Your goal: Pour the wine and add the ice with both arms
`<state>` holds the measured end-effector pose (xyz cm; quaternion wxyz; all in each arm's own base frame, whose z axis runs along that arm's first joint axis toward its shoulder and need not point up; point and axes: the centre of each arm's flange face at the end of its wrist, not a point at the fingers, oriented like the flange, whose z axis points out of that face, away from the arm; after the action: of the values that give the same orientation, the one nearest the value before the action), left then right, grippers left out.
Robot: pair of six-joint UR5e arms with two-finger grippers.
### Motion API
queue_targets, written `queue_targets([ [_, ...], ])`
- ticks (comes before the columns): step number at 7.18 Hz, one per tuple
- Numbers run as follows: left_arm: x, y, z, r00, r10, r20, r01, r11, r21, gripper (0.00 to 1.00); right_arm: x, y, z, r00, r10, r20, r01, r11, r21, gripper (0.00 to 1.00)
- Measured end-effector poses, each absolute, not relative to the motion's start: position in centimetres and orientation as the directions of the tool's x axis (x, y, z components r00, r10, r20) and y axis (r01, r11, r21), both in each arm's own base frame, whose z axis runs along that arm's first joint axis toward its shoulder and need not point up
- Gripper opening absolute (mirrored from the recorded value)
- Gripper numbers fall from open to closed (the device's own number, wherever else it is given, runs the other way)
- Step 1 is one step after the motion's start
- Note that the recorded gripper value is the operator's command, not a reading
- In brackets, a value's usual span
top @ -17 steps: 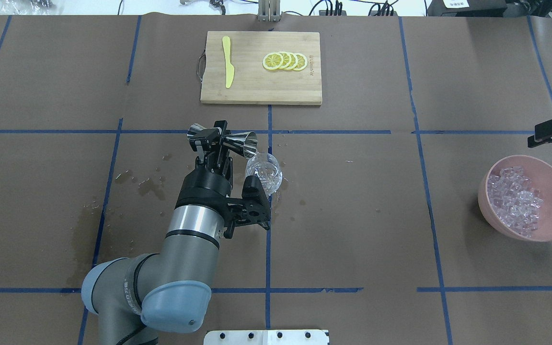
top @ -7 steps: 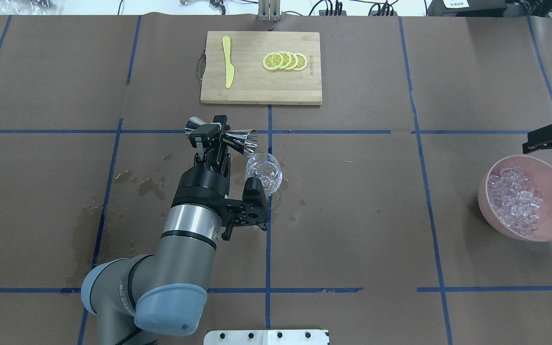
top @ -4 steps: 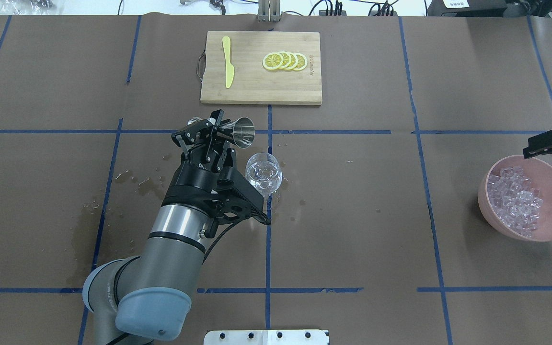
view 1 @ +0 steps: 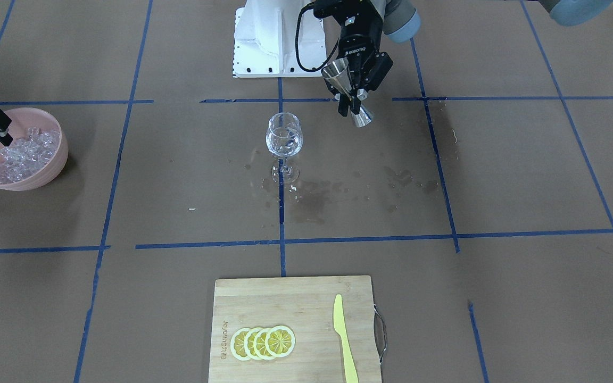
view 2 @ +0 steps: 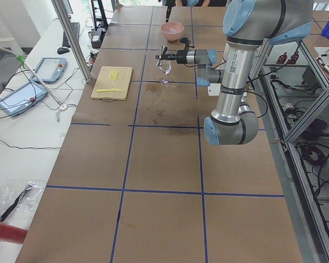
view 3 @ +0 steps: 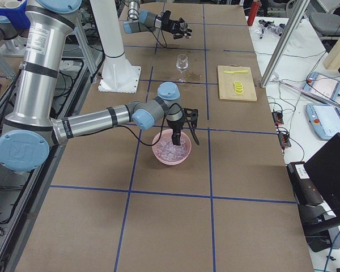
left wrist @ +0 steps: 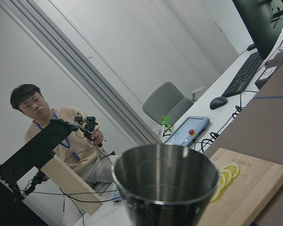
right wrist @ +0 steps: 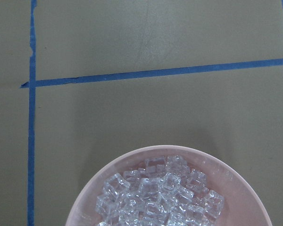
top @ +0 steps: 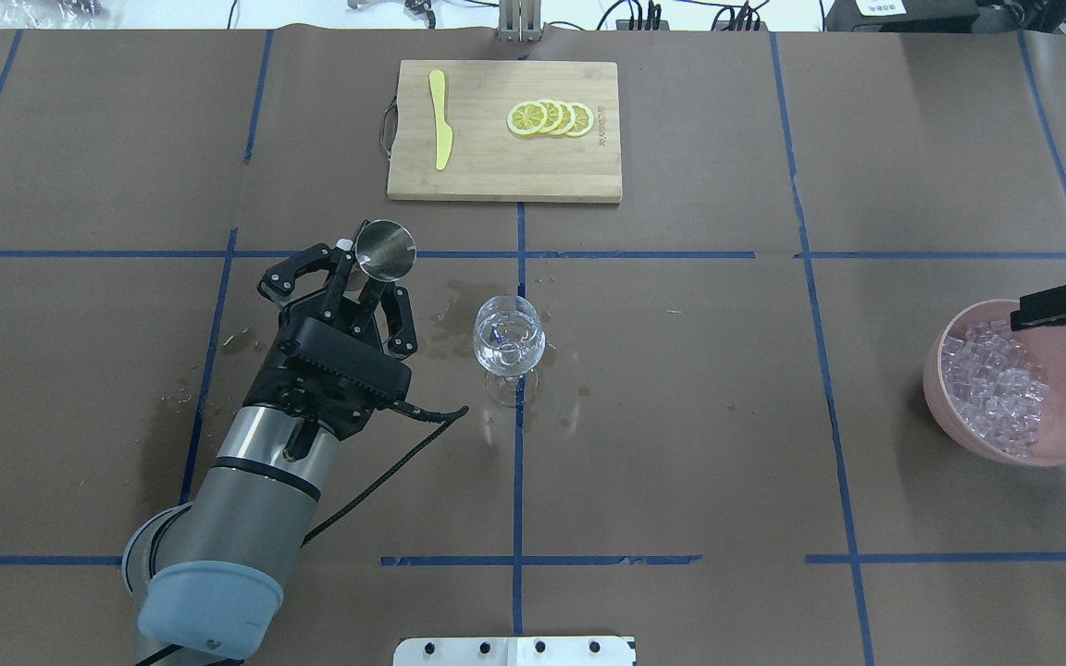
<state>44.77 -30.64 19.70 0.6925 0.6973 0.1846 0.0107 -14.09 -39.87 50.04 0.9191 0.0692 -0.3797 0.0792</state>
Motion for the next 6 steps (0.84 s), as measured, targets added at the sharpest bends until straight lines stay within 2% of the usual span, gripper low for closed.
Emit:
queue_targets([
  [2,44.2,-30.7,20.5,0.833,0.275,-0.48,0.473,0.096,0.876,0.0,-15.0,-39.6,50.3,0.71,0.09,0.699,-0.194,0.978,0.071,1.0],
  [6,43.0,-31.1,23.4,0.716,0.244,-0.653,0.63,0.176,0.756,0.0,-16.4,-39.0,51.6,0.729,0.095,0.678,-0.18,0.982,0.056,1.0],
])
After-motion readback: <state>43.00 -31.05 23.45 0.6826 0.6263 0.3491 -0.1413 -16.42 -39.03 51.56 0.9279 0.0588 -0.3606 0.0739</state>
